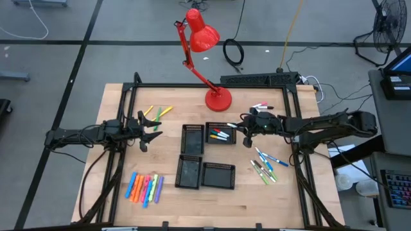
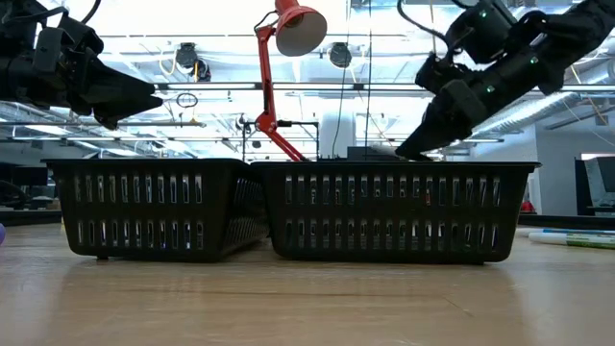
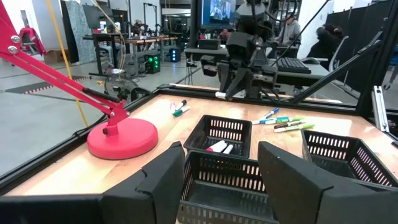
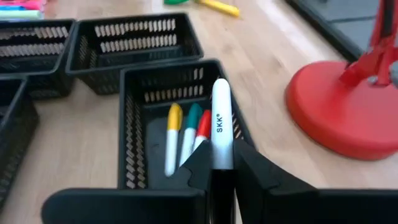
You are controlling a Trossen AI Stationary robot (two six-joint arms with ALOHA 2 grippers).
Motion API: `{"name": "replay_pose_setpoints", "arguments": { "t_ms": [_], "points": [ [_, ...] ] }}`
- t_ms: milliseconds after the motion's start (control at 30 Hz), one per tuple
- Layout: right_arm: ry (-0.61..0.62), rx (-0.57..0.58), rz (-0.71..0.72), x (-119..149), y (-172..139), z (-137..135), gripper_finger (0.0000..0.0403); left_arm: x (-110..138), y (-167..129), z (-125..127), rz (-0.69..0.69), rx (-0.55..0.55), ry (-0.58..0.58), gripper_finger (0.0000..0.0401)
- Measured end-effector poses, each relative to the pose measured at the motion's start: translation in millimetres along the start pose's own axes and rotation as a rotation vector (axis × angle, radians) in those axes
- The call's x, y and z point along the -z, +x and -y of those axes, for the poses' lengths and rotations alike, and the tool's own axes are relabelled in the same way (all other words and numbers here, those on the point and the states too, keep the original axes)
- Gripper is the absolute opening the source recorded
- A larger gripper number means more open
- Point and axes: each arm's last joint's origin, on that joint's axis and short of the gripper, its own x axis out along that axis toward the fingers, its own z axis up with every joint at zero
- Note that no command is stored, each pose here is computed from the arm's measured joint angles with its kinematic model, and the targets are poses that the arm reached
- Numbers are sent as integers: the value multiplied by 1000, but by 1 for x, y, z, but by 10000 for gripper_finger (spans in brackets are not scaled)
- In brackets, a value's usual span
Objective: Pick & Place Markers
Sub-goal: Put the black highlighter pen into the top right black bin
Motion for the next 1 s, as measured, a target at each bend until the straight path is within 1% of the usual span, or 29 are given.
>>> {"name": "replay_pose_setpoints", "arguments": {
  "t_ms": [200,333,633,867,1000],
  "points": [
    [-16,-30,13,-6,2,-8,31,0,0,0,0,0,0,209],
    [-26,-46,11,-11,9,-14,32,0,0,0,0,0,0,209],
    [-61,-71,-62,-17,41,-26,32,0,0,0,0,0,0,209],
    [-90,-78,-124,-16,68,-32,32,0,0,0,-1,0,0,209],
    [-107,-80,-148,-13,77,-33,32,0,0,0,-1,0,0,209]
  ]
}}
